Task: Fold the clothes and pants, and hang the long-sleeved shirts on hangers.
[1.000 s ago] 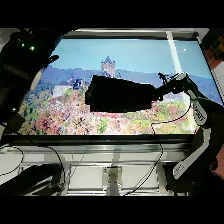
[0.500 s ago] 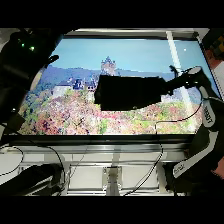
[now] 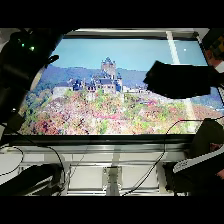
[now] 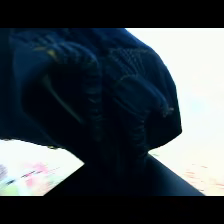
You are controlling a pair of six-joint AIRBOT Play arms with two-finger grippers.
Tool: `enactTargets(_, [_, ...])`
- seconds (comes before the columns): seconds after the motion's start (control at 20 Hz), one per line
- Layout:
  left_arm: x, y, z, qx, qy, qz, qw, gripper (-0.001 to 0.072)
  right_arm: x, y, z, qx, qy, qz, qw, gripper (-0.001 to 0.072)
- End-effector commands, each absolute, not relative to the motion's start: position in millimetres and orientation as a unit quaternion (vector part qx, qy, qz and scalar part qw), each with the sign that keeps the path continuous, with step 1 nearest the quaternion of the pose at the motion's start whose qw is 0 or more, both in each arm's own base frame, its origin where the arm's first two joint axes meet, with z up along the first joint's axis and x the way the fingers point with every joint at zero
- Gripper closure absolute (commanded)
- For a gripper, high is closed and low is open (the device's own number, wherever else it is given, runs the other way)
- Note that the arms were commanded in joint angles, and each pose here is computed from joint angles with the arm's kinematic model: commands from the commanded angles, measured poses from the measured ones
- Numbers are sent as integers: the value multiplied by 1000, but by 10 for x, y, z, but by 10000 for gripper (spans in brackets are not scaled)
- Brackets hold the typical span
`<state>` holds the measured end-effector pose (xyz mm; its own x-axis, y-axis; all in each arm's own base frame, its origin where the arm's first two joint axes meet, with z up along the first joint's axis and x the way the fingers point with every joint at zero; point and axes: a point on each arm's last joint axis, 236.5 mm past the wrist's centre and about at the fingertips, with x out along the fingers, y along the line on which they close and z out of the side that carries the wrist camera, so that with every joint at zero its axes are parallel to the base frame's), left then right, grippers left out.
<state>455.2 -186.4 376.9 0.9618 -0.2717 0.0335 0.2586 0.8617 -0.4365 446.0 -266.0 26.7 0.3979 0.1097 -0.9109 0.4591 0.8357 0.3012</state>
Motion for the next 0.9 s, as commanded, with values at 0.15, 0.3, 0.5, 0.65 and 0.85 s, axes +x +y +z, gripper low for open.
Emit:
enactTargets(0.15, [4548, -1869, 3773, -227, 15, -138, 964, 61, 3659, -3729, 130, 253, 551, -242, 757, 684])
enactTargets(0.3, [4550, -1871, 3769, -227, 15, -138, 964, 61, 3501, -3824, 50, 256, 563, -256, 743, 683])
enactTargets(0.5, [4539, -1897, 3770, -227, 16, -141, 963, 61, 3322, -3932, -40, 249, 581, -287, 720, 682])
enactTargets(0.65, [4519, -1945, 3770, -227, 17, -146, 963, 61, 3329, -3953, -33, 247, 578, -291, 721, 642])
enactTargets(0.85, [4518, -1948, 3770, -227, 17, -147, 963, 61, 3293, -4036, 36, 247, 570, -316, 717, 276])
